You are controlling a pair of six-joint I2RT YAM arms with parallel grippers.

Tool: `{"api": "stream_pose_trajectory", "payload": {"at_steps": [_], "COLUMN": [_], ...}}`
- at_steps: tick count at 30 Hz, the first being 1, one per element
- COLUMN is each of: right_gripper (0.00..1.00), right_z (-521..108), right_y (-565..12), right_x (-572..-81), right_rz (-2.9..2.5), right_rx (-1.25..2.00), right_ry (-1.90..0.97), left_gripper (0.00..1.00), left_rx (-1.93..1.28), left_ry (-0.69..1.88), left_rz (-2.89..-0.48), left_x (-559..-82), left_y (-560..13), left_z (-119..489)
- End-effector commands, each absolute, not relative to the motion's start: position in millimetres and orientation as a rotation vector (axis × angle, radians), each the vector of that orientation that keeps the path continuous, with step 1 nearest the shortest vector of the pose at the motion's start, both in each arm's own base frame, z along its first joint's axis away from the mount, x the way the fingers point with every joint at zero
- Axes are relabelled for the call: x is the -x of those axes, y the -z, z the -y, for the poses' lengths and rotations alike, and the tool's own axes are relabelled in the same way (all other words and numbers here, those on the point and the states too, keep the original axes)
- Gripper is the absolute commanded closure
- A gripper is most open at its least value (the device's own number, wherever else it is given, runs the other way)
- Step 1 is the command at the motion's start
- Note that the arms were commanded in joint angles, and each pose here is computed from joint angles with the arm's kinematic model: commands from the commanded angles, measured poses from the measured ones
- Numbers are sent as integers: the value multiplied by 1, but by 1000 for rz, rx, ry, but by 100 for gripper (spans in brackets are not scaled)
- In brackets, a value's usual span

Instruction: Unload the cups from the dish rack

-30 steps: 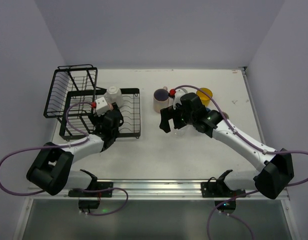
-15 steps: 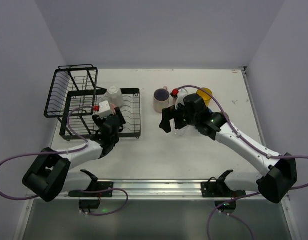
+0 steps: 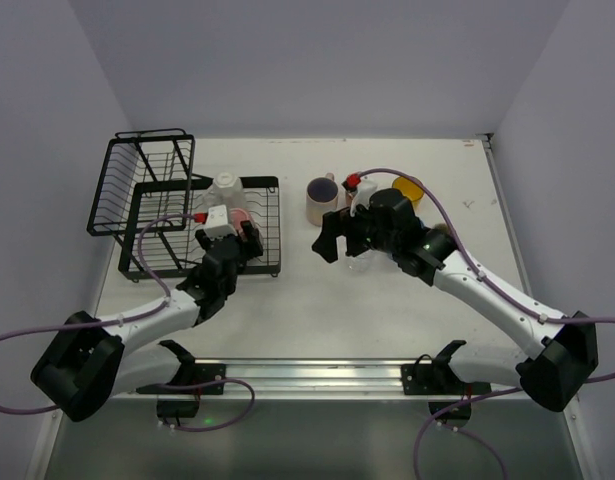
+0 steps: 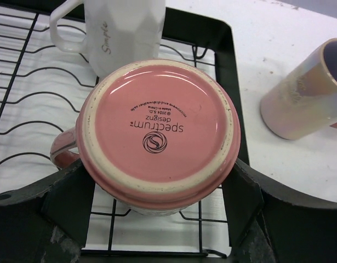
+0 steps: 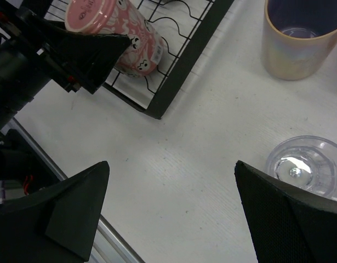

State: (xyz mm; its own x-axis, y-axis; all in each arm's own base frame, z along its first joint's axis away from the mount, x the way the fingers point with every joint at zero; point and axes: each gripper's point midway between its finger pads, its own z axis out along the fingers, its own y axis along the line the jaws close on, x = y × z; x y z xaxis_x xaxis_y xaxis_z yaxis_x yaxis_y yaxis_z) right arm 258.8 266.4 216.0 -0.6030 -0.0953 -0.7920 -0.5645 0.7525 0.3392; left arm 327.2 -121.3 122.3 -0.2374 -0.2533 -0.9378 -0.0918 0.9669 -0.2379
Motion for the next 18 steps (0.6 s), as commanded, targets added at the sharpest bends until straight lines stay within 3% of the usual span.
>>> {"api": "stream_pose_trajectory", "payload": {"at_steps": [1, 12, 18], "right_gripper": [1, 1, 1], "right_z": [-285, -319, -319], "right_y": [-251, -275, -290], "right_x": [-254, -253, -250], "right_rz": [-2013, -1892, -1799], "right_rx": [432, 293, 62], "right_ry": [-891, -1116, -1300], "left_gripper": [100, 100, 100], "left_rx": [301, 294, 253], "left_ry": [292, 464, 728], "left_rz": [-1628, -1514, -1440], "left_x": [-334, -309, -287], "left_y": [-181, -229, -274], "left_z": [131, 132, 156]}}
